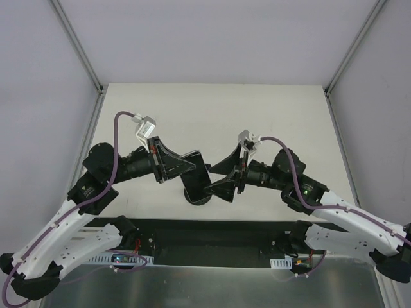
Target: Place the phone on the phone stand
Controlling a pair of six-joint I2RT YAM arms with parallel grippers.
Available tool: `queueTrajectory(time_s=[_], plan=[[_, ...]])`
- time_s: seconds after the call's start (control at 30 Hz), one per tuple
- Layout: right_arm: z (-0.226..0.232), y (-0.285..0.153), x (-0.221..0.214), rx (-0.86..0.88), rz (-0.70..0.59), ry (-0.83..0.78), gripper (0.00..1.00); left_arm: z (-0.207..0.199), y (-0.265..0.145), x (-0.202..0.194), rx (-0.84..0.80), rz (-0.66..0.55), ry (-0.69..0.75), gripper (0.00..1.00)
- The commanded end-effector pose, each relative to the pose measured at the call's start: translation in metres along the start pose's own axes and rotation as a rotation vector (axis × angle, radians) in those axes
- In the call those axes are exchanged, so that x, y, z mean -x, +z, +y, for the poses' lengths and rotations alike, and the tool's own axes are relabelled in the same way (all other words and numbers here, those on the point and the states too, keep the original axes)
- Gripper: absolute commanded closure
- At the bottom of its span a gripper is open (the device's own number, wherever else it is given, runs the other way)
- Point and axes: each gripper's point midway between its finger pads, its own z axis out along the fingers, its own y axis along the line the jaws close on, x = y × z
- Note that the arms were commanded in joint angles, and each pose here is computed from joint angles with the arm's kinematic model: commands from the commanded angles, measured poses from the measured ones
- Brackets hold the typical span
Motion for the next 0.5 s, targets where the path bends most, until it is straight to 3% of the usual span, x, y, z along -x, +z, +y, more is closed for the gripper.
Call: queueTrajectory(time_s=[0.0, 0.07, 0.13, 0.3, 0.47], plan=[[-0.055, -0.034, 0.012, -0.364, -0.023, -0.131, 0.04, 0.007, -0.033, 0.024, 0.199, -0.126, 0.071, 1.0], [-0.081, -0.05, -0.001, -0.498, 0.071, -0.153, 0.04, 0.008, -0.047, 0.02, 0.244, -0.128, 0.094, 1.0], [-0.097, -0.054, -0.009, -0.525, 0.17, -0.245, 0.09, 0.009, -0.061, 0.01, 0.288, -0.086, 0.091, 1.0], [-0.111, -0.039, -0.032, -0.376, 0.336, -0.358, 0.37, 0.006, -0.077, -0.004, 0.306, -0.051, 0.082, 1.0], [-0.121, -0.027, -0.038, -0.268, 0.457, -0.471, 0.48, 0.0, -0.085, -0.013, 0.288, -0.028, 0.076, 1.0]])
